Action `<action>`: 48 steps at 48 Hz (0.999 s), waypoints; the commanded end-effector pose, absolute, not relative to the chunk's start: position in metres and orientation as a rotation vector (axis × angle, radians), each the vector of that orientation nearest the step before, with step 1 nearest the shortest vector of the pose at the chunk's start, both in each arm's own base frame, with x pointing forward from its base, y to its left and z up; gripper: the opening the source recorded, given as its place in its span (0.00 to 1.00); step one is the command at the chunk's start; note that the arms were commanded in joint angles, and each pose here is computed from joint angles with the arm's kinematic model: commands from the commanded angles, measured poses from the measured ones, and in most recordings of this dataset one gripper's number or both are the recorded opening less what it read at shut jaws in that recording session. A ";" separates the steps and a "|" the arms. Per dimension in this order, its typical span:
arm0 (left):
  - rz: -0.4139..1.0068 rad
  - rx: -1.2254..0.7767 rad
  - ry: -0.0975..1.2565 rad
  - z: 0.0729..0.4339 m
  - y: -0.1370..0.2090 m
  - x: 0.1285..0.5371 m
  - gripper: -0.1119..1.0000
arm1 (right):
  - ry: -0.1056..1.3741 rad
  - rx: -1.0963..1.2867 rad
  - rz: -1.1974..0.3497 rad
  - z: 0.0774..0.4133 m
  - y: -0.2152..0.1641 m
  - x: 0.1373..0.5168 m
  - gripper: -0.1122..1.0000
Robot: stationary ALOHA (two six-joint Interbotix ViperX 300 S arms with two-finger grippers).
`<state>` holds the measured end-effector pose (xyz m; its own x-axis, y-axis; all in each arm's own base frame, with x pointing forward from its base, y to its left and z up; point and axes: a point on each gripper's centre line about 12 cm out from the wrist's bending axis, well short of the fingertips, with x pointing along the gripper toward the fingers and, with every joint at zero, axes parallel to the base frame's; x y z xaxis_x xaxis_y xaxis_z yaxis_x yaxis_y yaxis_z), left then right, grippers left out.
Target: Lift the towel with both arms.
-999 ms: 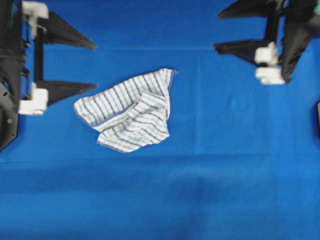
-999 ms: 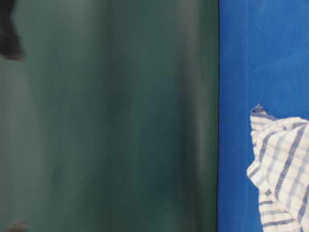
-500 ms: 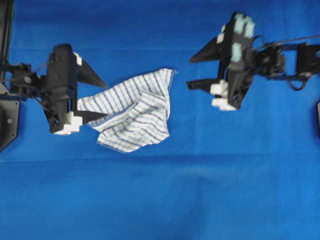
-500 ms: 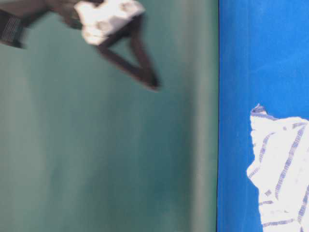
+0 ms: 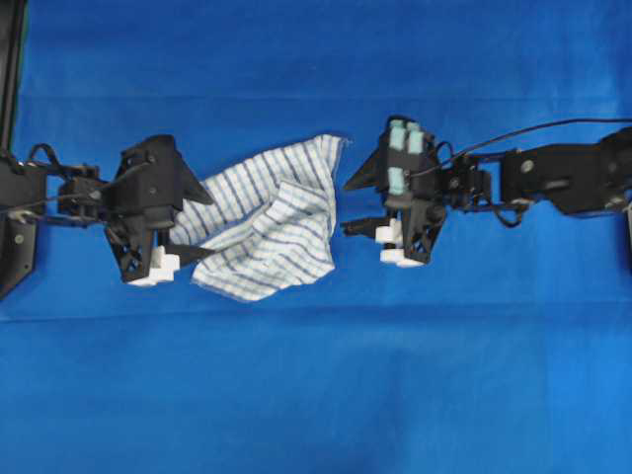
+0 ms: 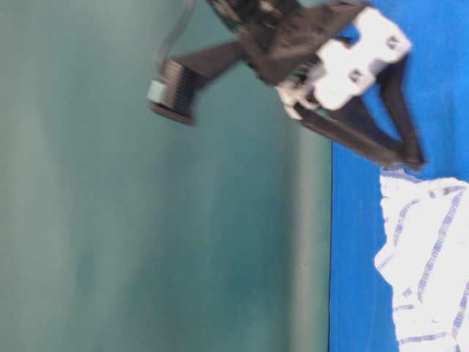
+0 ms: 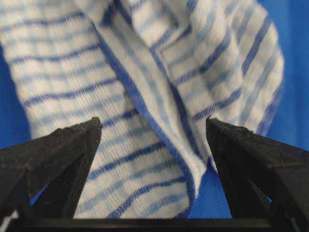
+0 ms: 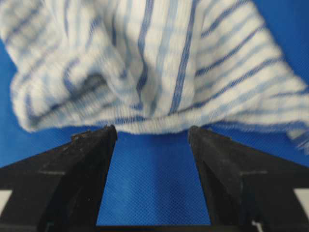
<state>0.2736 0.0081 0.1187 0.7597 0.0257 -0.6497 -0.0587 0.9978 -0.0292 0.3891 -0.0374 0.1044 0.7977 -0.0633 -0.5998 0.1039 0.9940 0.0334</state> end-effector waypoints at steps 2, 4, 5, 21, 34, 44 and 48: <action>0.045 -0.050 0.728 0.109 0.007 0.277 0.92 | 0.613 0.071 -0.091 0.107 -0.038 0.400 0.68; 0.046 -0.050 0.743 0.105 0.007 0.277 0.92 | 0.618 0.071 -0.090 0.104 -0.038 0.403 0.68; 0.046 -0.050 0.751 0.103 0.007 0.277 0.92 | 0.619 0.071 -0.090 0.103 -0.038 0.404 0.68; 0.046 -0.050 0.779 0.095 0.007 0.277 0.92 | 0.609 0.064 -0.070 0.100 -0.031 0.418 0.68; 0.046 -0.051 0.785 0.095 0.007 0.277 0.67 | 0.628 0.062 -0.070 0.098 -0.031 0.418 0.32; 0.045 -0.049 0.779 0.097 0.007 0.277 0.16 | 0.672 0.062 -0.073 0.096 -0.031 0.414 0.15; 0.044 -0.048 0.765 0.103 0.007 0.280 0.12 | 0.671 0.064 -0.076 0.103 -0.031 0.413 0.15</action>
<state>0.2730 0.0081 0.0919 0.6935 0.0239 -0.7200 -0.0625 0.9977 -0.0271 0.4085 -0.0317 0.0830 0.7544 -0.0481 -0.6546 0.0920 0.9952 0.0330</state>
